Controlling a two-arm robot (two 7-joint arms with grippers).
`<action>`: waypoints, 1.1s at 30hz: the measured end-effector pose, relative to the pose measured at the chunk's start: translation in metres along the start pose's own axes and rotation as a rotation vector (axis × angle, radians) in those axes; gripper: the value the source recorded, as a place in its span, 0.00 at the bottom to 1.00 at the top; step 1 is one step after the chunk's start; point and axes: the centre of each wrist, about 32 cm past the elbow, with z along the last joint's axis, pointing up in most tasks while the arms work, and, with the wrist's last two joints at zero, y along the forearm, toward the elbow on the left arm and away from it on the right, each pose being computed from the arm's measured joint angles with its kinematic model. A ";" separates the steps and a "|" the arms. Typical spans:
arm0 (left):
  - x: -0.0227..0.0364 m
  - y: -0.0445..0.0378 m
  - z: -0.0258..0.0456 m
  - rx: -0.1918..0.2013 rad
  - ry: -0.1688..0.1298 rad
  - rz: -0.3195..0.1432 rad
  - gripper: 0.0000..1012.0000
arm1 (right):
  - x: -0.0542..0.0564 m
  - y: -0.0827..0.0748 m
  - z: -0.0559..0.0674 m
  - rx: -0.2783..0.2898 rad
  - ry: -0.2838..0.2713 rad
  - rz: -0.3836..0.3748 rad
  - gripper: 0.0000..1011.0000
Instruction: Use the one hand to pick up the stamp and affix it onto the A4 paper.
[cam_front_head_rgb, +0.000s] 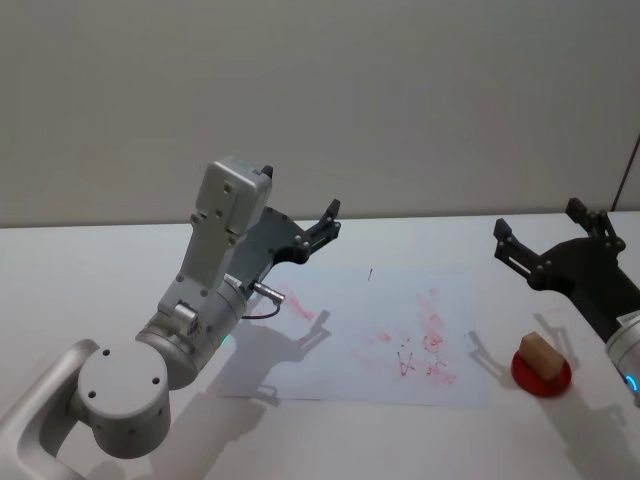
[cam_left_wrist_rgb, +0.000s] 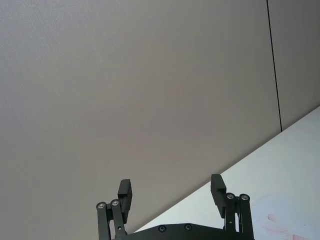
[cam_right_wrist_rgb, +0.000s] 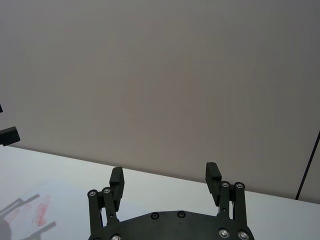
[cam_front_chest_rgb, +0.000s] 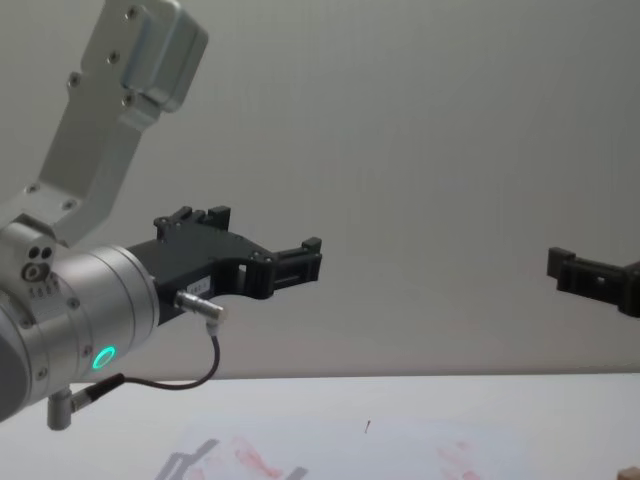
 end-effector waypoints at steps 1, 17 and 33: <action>0.0000 0.0000 0.0000 0.000 0.000 0.000 0.99 | 0.000 0.000 0.000 0.000 0.000 0.000 0.99; 0.0000 0.0000 0.0000 0.000 0.000 0.000 0.99 | 0.000 0.000 0.000 0.000 -0.001 0.000 0.99; 0.0000 0.0000 0.0000 0.000 0.000 0.000 0.99 | 0.000 0.000 0.000 0.000 -0.001 0.000 0.99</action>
